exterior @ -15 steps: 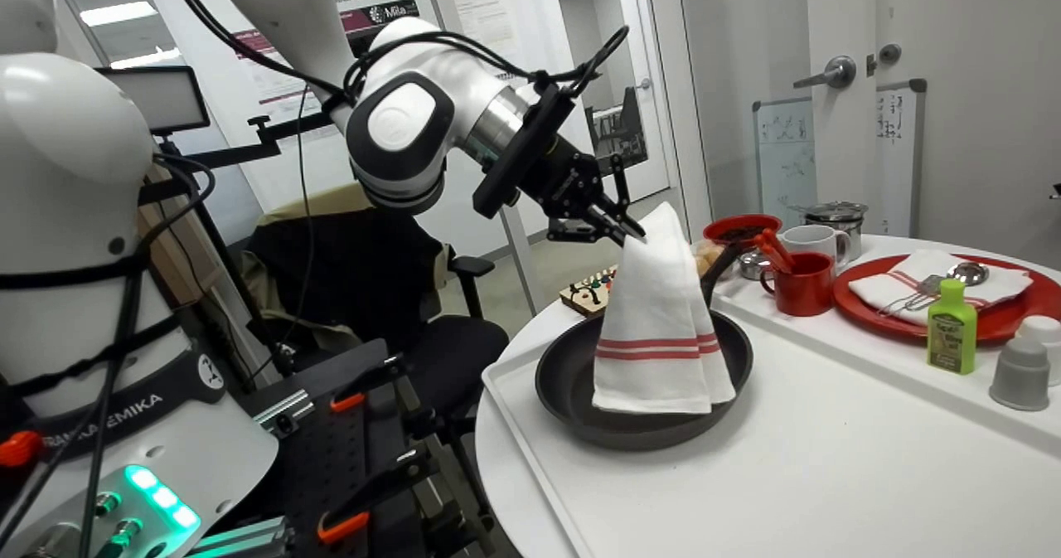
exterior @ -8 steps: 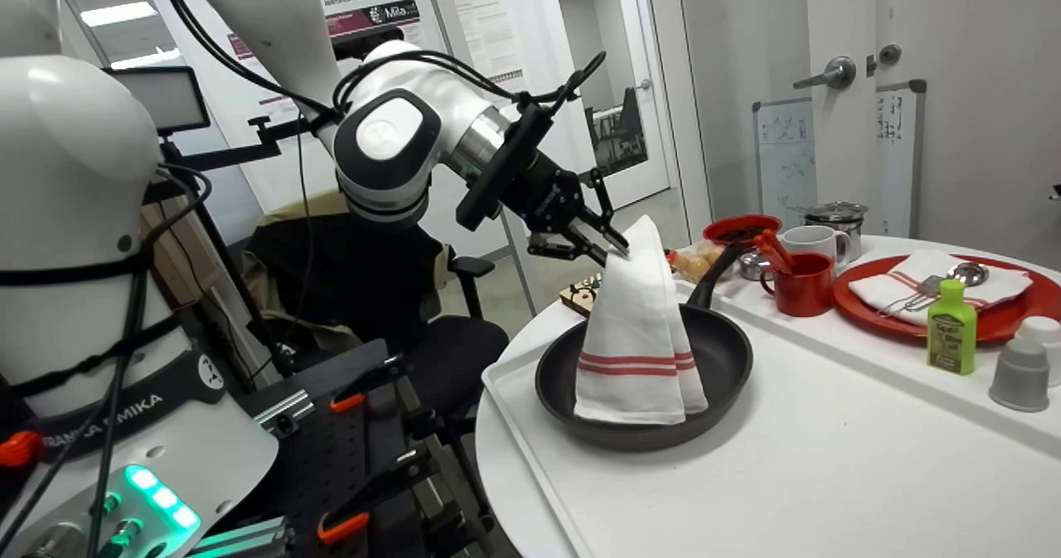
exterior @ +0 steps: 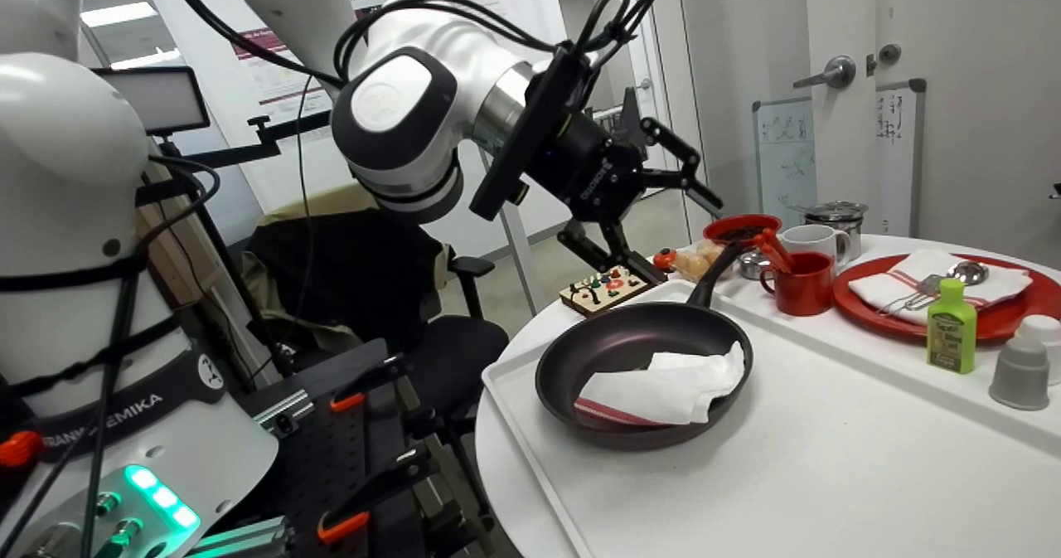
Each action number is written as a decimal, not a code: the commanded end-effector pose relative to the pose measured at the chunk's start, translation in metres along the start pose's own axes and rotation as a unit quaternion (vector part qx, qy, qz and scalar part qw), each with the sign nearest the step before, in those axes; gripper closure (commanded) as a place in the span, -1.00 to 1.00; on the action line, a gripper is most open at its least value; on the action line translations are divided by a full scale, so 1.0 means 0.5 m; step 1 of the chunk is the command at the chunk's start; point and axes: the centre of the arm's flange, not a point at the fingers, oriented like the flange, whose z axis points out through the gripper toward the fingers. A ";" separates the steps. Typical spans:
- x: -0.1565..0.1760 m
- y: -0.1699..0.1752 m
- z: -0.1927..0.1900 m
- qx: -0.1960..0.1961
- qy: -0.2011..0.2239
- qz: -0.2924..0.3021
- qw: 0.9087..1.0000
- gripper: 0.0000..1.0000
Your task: Use the tissue to wipe the pan
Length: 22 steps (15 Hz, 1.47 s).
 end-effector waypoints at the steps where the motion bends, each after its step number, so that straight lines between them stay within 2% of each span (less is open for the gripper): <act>1: -0.063 0.077 0.087 0.020 -0.006 0.040 0.999 -1.00; 2: -0.076 0.091 0.101 0.028 -0.001 0.058 0.998 -1.00; 3: -0.080 0.099 0.116 0.056 0.019 0.072 0.996 -1.00; 5: -0.077 0.108 0.137 0.082 0.035 0.074 0.993 -1.00; 8: -0.049 0.116 0.141 0.125 0.077 0.070 0.987 -1.00; 12: 0.006 0.119 0.130 0.190 0.118 0.067 0.972 -1.00; 16: 0.084 0.076 0.135 0.274 0.112 0.069 0.953 -1.00; 19: 0.132 0.051 0.167 0.347 0.079 0.096 0.930 -1.00; 21: 0.128 0.063 0.217 0.385 0.055 0.130 0.912 -1.00; 22: 0.113 0.072 0.248 0.389 0.040 0.148 0.908 -1.00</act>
